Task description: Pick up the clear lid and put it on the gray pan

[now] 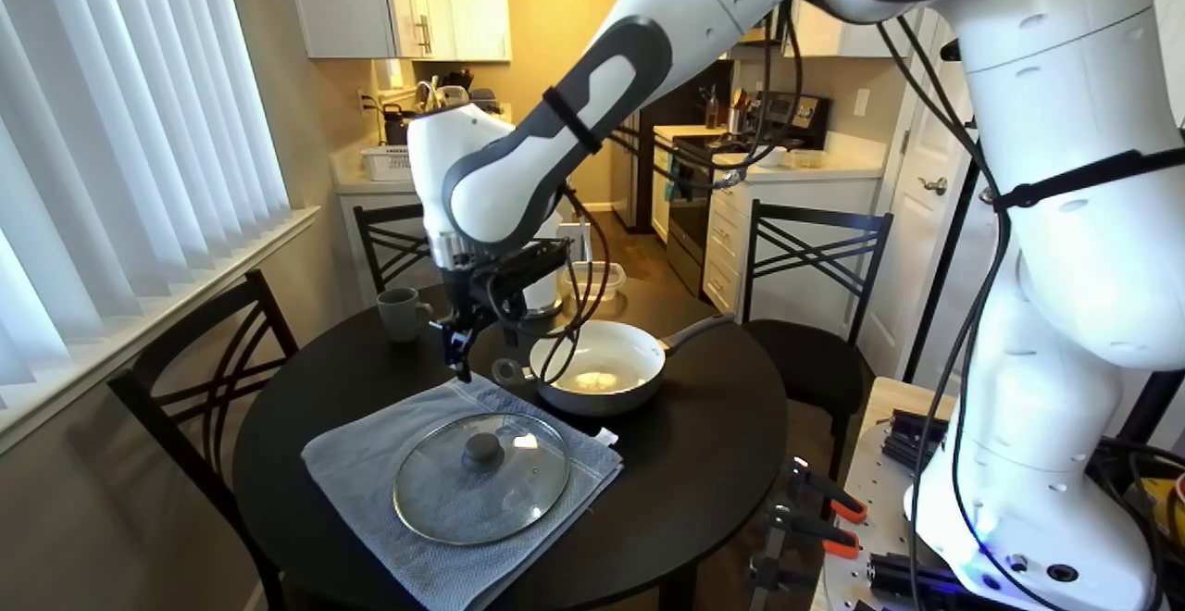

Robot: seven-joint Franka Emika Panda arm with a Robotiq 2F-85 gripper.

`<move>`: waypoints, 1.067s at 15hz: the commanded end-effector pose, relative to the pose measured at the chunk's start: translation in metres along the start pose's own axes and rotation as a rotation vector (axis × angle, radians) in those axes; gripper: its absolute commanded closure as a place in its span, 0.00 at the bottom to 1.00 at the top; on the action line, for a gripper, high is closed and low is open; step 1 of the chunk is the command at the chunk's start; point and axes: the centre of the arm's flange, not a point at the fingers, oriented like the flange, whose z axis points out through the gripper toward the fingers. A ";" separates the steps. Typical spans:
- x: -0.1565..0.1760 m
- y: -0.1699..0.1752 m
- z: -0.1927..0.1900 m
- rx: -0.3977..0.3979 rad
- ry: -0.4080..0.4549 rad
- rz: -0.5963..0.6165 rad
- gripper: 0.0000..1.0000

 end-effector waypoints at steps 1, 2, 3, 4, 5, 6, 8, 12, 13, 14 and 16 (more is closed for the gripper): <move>0.032 -0.035 0.026 -0.059 -0.021 -0.040 0.00; 0.031 -0.044 0.033 -0.071 -0.034 -0.066 0.00; 0.032 -0.052 0.038 -0.078 -0.045 -0.083 0.00; 0.027 -0.059 0.046 -0.063 -0.064 -0.105 0.00; 0.025 -0.064 0.052 -0.060 -0.068 -0.116 0.00; 0.018 -0.066 0.060 -0.056 -0.066 -0.114 0.00; 0.012 -0.071 0.070 -0.037 -0.070 -0.121 0.00; 0.012 -0.062 0.083 0.062 -0.065 -0.107 0.00; 0.014 -0.061 0.085 0.086 -0.061 -0.105 0.00; 0.014 -0.058 0.088 0.112 -0.060 -0.097 0.00; 0.015 -0.051 0.093 0.139 -0.054 -0.067 0.00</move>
